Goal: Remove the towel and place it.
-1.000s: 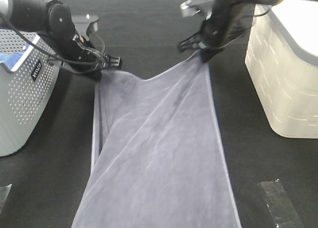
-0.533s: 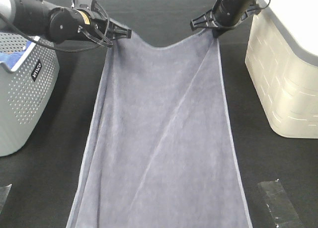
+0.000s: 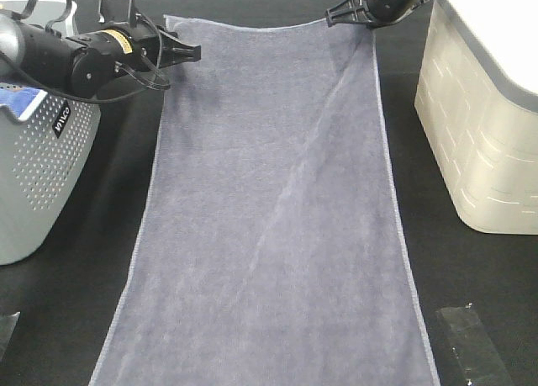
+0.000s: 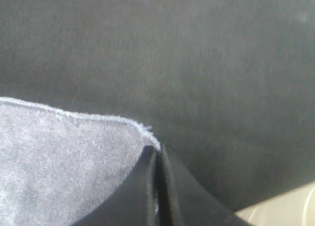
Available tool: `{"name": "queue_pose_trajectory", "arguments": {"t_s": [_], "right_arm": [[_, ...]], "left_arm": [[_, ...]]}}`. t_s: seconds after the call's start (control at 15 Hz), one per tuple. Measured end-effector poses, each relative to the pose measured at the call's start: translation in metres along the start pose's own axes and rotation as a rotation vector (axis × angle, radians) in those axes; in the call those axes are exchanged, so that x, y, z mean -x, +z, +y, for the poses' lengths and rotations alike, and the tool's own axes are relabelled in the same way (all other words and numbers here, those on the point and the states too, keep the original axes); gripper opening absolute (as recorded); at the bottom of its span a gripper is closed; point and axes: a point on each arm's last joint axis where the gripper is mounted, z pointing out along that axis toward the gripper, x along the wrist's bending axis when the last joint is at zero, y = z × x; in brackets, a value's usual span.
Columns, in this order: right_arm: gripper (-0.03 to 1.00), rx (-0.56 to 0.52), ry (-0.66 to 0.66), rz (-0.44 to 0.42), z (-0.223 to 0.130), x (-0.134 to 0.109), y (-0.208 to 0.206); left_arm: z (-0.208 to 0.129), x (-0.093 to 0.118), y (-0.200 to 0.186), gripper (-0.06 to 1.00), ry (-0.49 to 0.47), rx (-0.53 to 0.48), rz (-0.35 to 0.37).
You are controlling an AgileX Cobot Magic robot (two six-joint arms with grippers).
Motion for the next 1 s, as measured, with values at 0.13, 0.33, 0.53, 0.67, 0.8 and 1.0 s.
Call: {"name": "queue_pose_trajectory", "arguments": {"t_s": [0.13,0.33,0.53,0.67,0.8,1.0], "right_arm": [[0.0,0.048,-0.019,0.001,0.004,0.0,0.001],[0.0,0.083,-0.026,0.005,0.006,-0.001,0.002],[0.0,0.099,-0.025,0.0,-0.002,0.004,0.016],[0.0,0.119,-0.032,0.014,-0.01,0.003,0.03],[0.0,0.128,-0.069,0.024,-0.019,-0.003,0.043],[0.0,0.091,-0.104,0.034,-0.04,-0.012,0.064]], "left_arm": [[0.001,0.001,0.001,0.0,0.025,0.049,-0.013],[-0.003,0.001,0.007,0.0,0.084,0.074,-0.015],[-0.013,-0.001,0.022,0.0,0.109,0.088,-0.015],[-0.019,-0.003,0.036,0.0,0.11,0.106,-0.014],[-0.029,-0.005,0.046,0.0,0.1,0.111,-0.007],[-0.043,-0.008,0.052,0.0,0.071,0.09,0.009]]}}
